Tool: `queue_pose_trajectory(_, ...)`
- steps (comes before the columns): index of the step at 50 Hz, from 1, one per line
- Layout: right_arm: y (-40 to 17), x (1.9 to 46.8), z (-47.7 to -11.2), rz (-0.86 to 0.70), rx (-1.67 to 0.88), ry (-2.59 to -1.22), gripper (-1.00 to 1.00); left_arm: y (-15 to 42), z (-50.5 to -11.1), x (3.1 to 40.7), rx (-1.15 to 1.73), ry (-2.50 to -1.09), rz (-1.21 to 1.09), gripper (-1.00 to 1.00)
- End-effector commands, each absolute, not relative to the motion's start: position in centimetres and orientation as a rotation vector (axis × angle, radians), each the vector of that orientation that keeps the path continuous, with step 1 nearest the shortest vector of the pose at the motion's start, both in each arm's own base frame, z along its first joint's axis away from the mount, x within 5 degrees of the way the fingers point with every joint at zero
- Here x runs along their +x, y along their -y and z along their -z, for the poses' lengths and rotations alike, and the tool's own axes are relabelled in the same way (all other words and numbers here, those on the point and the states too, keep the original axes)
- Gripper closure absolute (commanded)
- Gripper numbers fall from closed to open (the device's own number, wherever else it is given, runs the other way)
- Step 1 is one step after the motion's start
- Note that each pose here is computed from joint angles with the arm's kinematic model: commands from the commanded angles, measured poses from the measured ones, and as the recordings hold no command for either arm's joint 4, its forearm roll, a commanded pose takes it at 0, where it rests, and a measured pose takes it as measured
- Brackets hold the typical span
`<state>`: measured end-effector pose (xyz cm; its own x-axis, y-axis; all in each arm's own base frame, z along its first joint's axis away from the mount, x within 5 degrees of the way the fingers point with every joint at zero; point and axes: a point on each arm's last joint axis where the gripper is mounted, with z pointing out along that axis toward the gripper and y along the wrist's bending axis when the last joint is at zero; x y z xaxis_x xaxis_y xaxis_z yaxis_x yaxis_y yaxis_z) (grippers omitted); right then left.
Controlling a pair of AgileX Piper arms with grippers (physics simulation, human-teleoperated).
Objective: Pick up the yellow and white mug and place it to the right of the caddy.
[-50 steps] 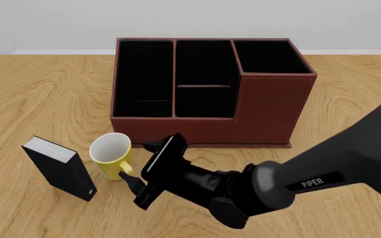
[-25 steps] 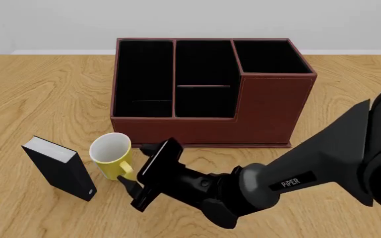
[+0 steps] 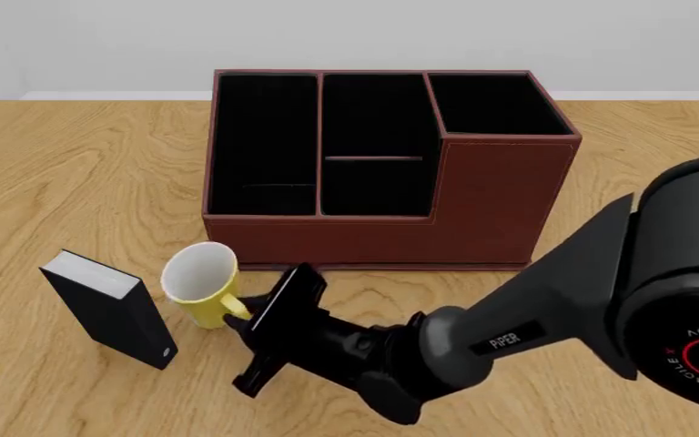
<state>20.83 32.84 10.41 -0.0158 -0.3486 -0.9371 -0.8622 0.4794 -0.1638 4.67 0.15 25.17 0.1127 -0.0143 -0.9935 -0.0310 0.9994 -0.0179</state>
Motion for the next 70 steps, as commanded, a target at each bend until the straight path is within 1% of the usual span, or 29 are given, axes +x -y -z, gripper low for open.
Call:
queue_pose_trajectory(1,-32.1,21.3,-9.9,-0.552,-1.056,-1.623,1.0,-0.1,-24.9,4.8,-0.033,-1.461,-0.003,-1.0)
queue_pose_trajectory(12,-29.9,20.5,-11.6,-0.545,-1.036,-1.62,1.0,0.0,-25.5,4.6,-0.018,-1.448,0.022,-1.0)
queue_pose_trajectory(17,-27.4,19.3,-12.6,-0.502,-1.051,-1.548,1.0,0.1,-26.5,4.3,0.004,-1.424,0.045,-1.0)
queue_pose_trajectory(19,-27.2,19.4,-12.7,-0.503,-1.043,-1.563,1.0,0.1,-26.7,4.2,0.003,-1.423,0.045,-1.0)
queue_pose_trajectory(22,-26.8,19.0,-13.4,-0.503,-1.044,-1.543,1.0,0.1,-27.3,4.0,0.009,-1.416,0.045,-1.0)
queue_pose_trajectory(25,-26.6,18.5,-14.2,-0.518,-1.037,-1.525,1.0,0.1,-27.7,3.8,0.013,-1.413,0.04,-1.0)
queue_pose_trajectory(26,-28.4,16.7,-14.9,-0.572,-1.089,-1.471,1.0,0.1,-28.0,3.7,0.013,-1.411,0.036,-1.0)
queue_pose_trajectory(27,-28.2,16.1,-15.5,-0.574,-1.099,-1.437,1.0,0.1,-28.2,3.6,0.008,-1.408,0.038,-1.0)
queue_pose_trajectory(28,-28.1,16.1,-15.5,-0.574,-1.099,-1.437,1.0,0.1,-28.3,3.6,0.008,-1.408,0.038,-1.0)
queue_pose_trajectory(29,-28.5,15.7,-16.0,-0.607,-1.096,-1.468,1.0,0.1,-28.5,3.5,0.009,-1.404,0.038,-1.0)
queue_pose_trajectory(30,-28.0,15.4,-16.7,-0.615,-1.088,-1.466,1.0,0.1,-28.7,3.3,0.015,-1.404,0.031,-1.0)
queue_pose_trajectory(33,-27.5,15.2,-17.0,-0.604,-1.094,-1.45,1.0,0.1,-29.2,3.1,0.018,-1.397,0.036,-1.0)
queue_pose_trajectory(35,-27.3,14.7,-17.6,-0.629,-1.085,-1.472,1.0,0.1,-29.6,3.0,0.025,-1.391,0.035,-1.0)
queue_pose_trajectory(36,-26.5,14.3,-18.1,-0.607,-1.097,-1.42,1.0,0.1,-29.8,2.8,0.03,-1.387,0.038,-1.0)
queue_pose_trajectory(38,-26.3,13.8,-18.7,-0.624,-1.096,-1.422,1.0,0.1,-30.2,2.6,0.034,-1.379,0.042,-1.0)
queue_pose_trajectory(39,-25.2,13.4,-19.5,-0.613,-1.087,-1.388,1.0,0.1,-30.3,2.6,0.038,-1.376,0.045,-1.0)
queue_pose_trajectory(42,-24.9,13.3,-19.9,-0.621,-1.083,-1.408,1.0,0.2,-30.5,2.5,0.043,-1.373,0.052,-1.0)
queue_pose_trajectory(43,-24.3,12.9,-20.3,-0.613,-1.086,-1.376,1.0,0.2,-30.6,2.4,0.048,-1.372,0.053,-1.0)
queue_pose_trajectory(48,-23.3,11.9,-21.5,-0.625,-1.09,-1.35,1.0,0.1,-31.3,2.0,0.052,-1.364,0.049,-1.0)
queue_pose_trajectory(49,-22.6,11.3,-21.8,-0.609,-1.1,-1.297,1.0,0.1,-31.7,1.8,0.053,-1.358,0.052,-1.0)
queue_pose_trajectory(52,-22.6,11.3,-21.9,-0.622,-1.098,-1.324,1.0,0.1,-31.9,1.7,0.057,-1.358,0.049,-1.0)
queue_pose_trajectory(53,-22.4,10.9,-22.1,-0.616,-1.107,-1.29,1.0,0.1,-32.2,1.5,0.063,-1.355,0.047,-1.0)
queue_pose_trajectory(54,-21.9,10.7,-22.2,-0.612,-1.108,-1.285,1.0,0.1,-32.6,1.2,0.067,-1.351,0.05,-1.0)
queue_pose_trajectory(58,-21.1,10.5,-22.7,-0.607,-1.097,-1.282,1.0,0.1,-33.3,0.7,0.068,-1.345,0.047,-1.0)
queue_pose_trajectory(59,-20.5,10.3,-23.4,-0.62,-1.091,-1.307,1.0,0.0,-33.8,0.4,0.072,-1.341,0.041,-1.0)
queue_pose_trajectory(60,-20.0,10.1,-23.5,-0.603,-1.093,-1.283,1.0,0.0,-33.9,0.3,0.07,-1.341,0.042,-1.0)
queue_pose_trajectory(66,-18.6,9.6,-24.2,-0.593,-1.085,-1.273,1.0,0.0,-34.2,0.1,0.068,-1.34,0.038,-1.0)
queue_pose_trajectory(68,-17.9,9.3,-25.1,-0.599,-1.075,-1.275,1.0,0.0,-34.2,0.1,0.071,-1.341,0.036,-1.0)
queue_pose_trajectory(70,-17.4,9.1,-25.1,-0.583,-1.07,-1.251,1.0,0.0,-34.4,-0.1,0.073,-1.338,0.035,-1.0)
